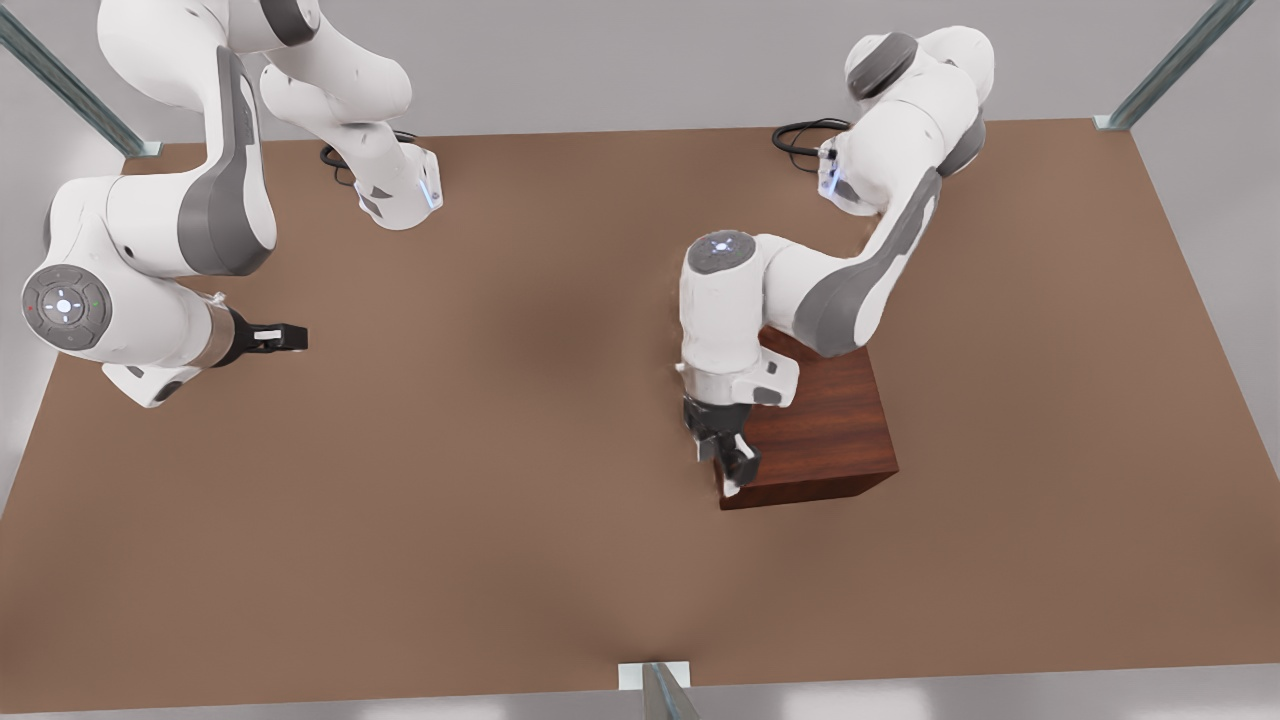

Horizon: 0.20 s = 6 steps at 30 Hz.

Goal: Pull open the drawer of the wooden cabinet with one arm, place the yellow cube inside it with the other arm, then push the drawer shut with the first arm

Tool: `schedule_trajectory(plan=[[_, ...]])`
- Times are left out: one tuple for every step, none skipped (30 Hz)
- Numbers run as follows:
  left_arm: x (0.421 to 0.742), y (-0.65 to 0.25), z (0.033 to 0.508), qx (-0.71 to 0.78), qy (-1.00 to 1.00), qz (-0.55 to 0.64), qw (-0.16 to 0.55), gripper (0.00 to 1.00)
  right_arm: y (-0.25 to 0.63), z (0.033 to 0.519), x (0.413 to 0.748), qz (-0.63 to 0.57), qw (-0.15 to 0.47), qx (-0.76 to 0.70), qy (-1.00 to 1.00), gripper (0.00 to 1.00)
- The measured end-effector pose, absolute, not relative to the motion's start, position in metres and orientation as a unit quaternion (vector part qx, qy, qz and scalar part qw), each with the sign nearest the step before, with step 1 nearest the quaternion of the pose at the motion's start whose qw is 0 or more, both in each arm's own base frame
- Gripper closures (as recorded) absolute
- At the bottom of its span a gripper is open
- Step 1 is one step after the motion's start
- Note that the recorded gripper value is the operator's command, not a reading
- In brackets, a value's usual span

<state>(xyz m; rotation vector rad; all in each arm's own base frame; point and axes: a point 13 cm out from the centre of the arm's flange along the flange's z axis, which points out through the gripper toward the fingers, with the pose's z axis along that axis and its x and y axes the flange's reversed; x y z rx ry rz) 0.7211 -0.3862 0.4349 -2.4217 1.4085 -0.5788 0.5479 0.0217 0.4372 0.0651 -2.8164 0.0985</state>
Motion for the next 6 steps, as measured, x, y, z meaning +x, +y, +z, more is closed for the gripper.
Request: schedule_trajectory(plan=[[0.717, -0.326, 0.472, -0.849, 0.489, -0.162, 0.119, 0.00, 0.022, 0.437, 0.548, 0.034, 0.160, 0.023, -0.986, 0.00], [0.703, -0.282, 0.487, -0.838, 0.521, -0.114, 0.116, 0.00, 0.022, 0.437, 0.548, 0.034, 0.160, 0.023, -0.986, 0.00], [0.683, -0.220, 0.492, -0.815, 0.559, -0.044, 0.145, 0.00, 0.022, 0.437, 0.549, 0.034, 0.160, 0.023, -0.986, 0.00], [0.648, -0.172, 0.488, -0.785, 0.597, 0.030, 0.159, 0.00, 0.023, 0.437, 0.550, 0.033, 0.160, 0.023, -0.986, 0.00], [0.620, -0.139, 0.488, -0.770, 0.621, 0.070, 0.130, 0.00, 0.023, 0.437, 0.550, 0.031, 0.159, 0.022, -0.987, 0.00], [0.598, -0.121, 0.491, -0.752, 0.646, 0.090, 0.091, 0.00, 0.024, 0.438, 0.551, 0.028, 0.158, 0.022, -0.987, 0.00]])
